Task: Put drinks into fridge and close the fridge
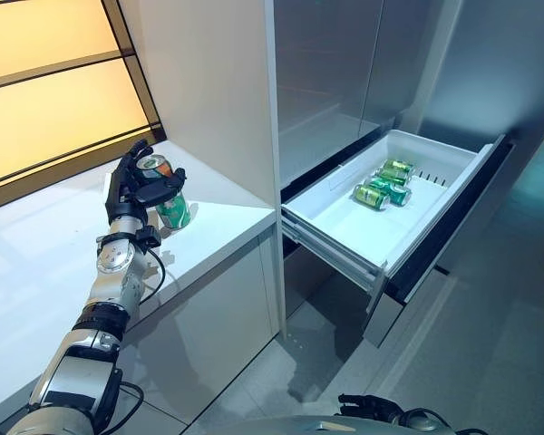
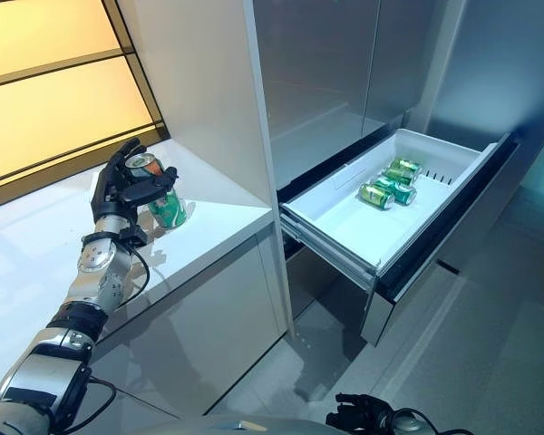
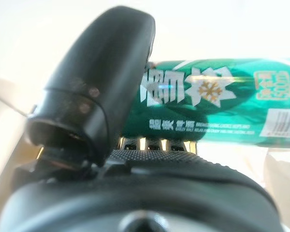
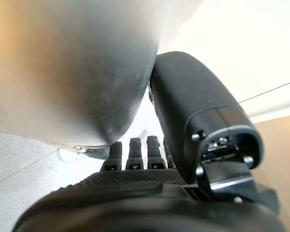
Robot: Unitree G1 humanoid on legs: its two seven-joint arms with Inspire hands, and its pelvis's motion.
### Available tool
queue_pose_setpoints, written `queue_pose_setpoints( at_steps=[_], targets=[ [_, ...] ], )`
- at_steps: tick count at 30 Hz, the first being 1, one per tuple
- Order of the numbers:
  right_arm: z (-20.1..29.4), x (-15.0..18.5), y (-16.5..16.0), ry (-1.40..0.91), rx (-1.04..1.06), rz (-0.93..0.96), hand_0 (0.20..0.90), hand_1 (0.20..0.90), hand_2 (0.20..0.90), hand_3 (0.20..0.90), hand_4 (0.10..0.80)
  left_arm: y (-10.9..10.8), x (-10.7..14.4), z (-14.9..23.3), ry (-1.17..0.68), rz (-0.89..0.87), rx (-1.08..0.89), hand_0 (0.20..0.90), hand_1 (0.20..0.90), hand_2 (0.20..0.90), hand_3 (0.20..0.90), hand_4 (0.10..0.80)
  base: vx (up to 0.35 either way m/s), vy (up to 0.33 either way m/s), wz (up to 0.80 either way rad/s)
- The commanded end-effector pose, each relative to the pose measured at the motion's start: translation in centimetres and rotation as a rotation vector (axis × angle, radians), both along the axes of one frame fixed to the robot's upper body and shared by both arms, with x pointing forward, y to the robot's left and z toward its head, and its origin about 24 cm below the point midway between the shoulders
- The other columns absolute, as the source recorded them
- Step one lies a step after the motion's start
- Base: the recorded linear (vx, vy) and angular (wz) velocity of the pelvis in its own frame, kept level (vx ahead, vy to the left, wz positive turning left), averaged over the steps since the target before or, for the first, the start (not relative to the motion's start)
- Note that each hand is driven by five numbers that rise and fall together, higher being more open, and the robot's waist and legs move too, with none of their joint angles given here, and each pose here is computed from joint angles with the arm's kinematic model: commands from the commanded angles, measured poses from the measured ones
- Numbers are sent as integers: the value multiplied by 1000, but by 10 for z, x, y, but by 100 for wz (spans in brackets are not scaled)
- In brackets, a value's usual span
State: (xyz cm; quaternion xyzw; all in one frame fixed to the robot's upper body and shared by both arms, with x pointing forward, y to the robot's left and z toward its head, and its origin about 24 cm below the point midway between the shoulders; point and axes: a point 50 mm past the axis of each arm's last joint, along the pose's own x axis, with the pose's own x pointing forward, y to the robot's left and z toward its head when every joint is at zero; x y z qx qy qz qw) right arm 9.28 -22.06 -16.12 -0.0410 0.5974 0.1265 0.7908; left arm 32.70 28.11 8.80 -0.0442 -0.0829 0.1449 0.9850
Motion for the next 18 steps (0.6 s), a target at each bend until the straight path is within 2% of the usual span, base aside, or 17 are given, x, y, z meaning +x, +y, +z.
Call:
queue_pose_setpoints(
  at_steps=[1,18],
  targets=[
    [-7,-37,-2,146,-15,109,900,900,900,900,800,12,12,93,-400,40,34,300,300,300,200,100,0,0,0],
    [-6,-33,-1,111,-11,115,900,900,900,900,800,7,10,104,-478,-3,15,300,300,300,200,100,0,0,0]
  ],
)
